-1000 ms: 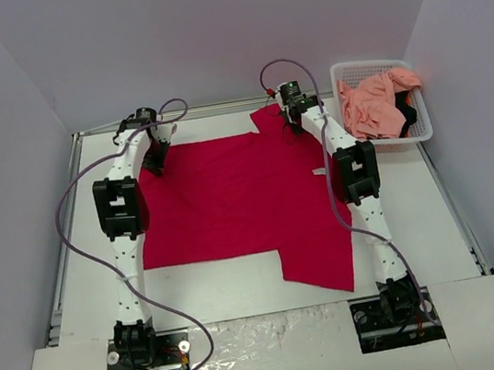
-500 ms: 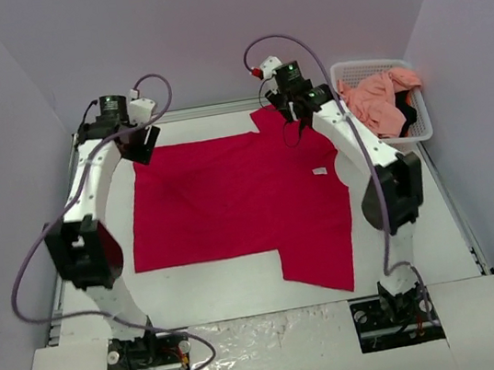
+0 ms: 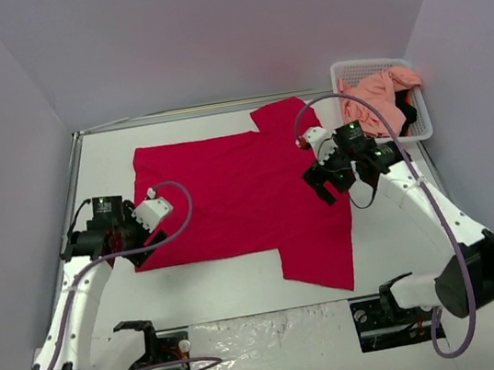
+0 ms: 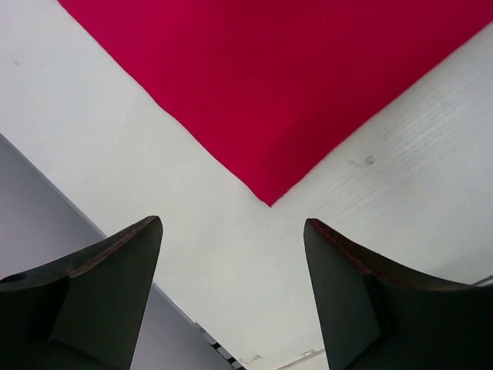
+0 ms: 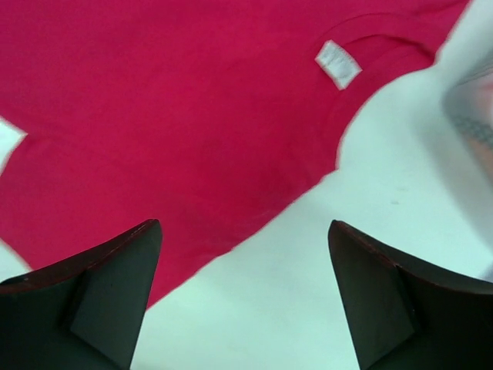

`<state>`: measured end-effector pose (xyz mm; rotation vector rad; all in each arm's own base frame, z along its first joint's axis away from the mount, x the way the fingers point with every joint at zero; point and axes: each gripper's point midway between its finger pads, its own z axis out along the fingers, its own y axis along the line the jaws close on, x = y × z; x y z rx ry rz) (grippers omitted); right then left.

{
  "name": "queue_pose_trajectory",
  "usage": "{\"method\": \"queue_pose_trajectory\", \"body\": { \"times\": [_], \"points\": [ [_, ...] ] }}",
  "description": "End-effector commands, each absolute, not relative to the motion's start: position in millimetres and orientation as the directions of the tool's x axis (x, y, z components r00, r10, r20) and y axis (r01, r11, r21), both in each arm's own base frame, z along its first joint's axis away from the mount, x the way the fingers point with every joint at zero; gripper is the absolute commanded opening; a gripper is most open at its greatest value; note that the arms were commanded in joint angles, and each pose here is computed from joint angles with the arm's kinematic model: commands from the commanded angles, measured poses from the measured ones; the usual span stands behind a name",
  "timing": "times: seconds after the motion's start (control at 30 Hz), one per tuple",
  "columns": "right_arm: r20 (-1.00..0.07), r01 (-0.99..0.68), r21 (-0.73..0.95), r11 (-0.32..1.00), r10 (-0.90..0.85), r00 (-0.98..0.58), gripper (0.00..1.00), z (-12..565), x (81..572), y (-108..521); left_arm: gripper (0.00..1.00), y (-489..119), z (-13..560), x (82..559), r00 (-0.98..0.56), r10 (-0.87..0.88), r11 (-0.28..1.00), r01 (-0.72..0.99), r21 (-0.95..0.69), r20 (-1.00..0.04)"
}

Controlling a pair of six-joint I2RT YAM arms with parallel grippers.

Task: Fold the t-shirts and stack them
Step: Flatten out the tshirt, then grap the side of the flattened tshirt closest away from the robot with both arms

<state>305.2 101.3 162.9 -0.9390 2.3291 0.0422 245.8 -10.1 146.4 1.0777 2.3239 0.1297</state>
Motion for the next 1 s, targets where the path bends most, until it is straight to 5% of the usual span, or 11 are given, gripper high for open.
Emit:
{"method": "queue_pose_trajectory", "body": {
  "times": [0.0,0.27,0.97],
  "points": [
    [-0.682,-0.693,-0.012,0.721,-0.512,-0.522,0.86,179,278,110,0.73,-18,148,225,-0.403,0.782,0.584,0.740,0.334,-0.475],
    [-0.838,-0.707,0.071,0.703,-0.342,-0.425,0.97,207,250,96,0.74,-15,113,192,-0.366,0.835,0.505,0.808,0.305,-0.411],
    [-0.830,-0.628,0.094,0.772,-0.288,-0.478,1.00,202,255,72,0.69,37,41,237,-0.372,0.916,0.397,0.773,0.495,-0.153]
  ]
}}
